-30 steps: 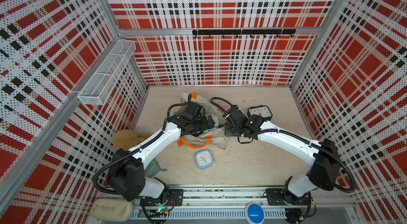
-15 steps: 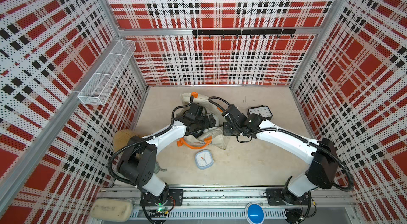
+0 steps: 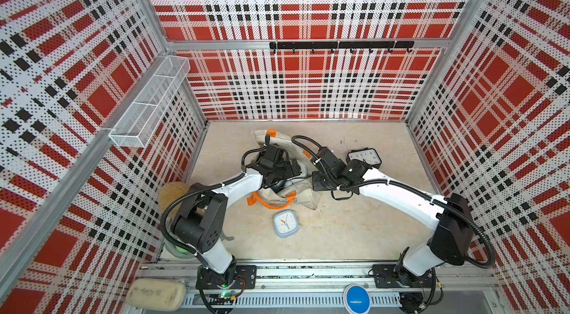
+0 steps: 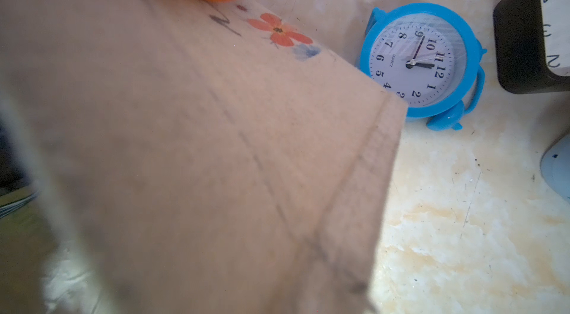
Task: Take the alarm clock out of the canvas bag
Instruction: Pick up the alarm from the canvas bag.
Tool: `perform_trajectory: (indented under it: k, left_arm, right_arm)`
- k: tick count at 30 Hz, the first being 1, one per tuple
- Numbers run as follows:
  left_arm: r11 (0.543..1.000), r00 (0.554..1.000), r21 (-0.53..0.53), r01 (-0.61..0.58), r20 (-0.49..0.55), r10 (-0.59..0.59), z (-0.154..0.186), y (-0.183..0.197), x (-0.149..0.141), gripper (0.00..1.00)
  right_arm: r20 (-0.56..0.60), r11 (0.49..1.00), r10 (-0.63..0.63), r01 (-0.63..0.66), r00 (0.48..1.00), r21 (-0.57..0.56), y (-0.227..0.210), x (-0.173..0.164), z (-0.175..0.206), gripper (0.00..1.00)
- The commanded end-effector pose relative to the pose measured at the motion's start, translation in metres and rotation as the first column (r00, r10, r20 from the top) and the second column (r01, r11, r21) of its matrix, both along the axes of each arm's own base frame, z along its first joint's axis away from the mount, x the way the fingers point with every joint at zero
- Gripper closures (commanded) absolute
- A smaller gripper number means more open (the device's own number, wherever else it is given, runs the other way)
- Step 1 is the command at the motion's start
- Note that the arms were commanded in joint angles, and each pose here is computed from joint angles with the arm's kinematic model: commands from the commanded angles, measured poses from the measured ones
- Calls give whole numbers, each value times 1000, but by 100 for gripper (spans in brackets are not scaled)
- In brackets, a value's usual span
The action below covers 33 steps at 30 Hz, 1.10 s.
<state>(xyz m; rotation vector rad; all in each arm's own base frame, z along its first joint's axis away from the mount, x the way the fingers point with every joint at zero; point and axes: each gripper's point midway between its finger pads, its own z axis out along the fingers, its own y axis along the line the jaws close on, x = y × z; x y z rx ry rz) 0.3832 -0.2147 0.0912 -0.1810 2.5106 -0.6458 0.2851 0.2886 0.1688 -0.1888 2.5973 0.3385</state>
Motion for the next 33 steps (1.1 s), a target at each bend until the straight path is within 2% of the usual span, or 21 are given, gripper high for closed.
perform_trajectory:
  k: [1,6,10,15,23,33]
  left_arm:
    - [999,998,-39,7,64,-5,8,-11,17,5]
    - [997,996,-65,36,90,-30,16,-24,18,20]
    - [997,995,-67,34,96,-27,19,-27,17,37]
    - [998,993,-58,30,113,-23,24,-28,13,40]
    - [999,985,-46,-2,171,10,52,-13,13,49]
    - [1000,977,-7,-17,214,18,79,11,14,51]
  right_arm:
    - [-28,1000,19,-19,999,-14,3,-2,-9,100]
    - [-33,999,21,-22,999,-25,3,-2,-12,100]
    - [-40,999,19,-21,999,-38,3,-2,-14,100]
    - [-47,999,15,-17,999,-46,2,-1,-15,100]
    - [-45,998,12,-14,999,-55,1,-1,-14,100]
    - [-36,999,18,-20,999,-48,5,2,-7,100]
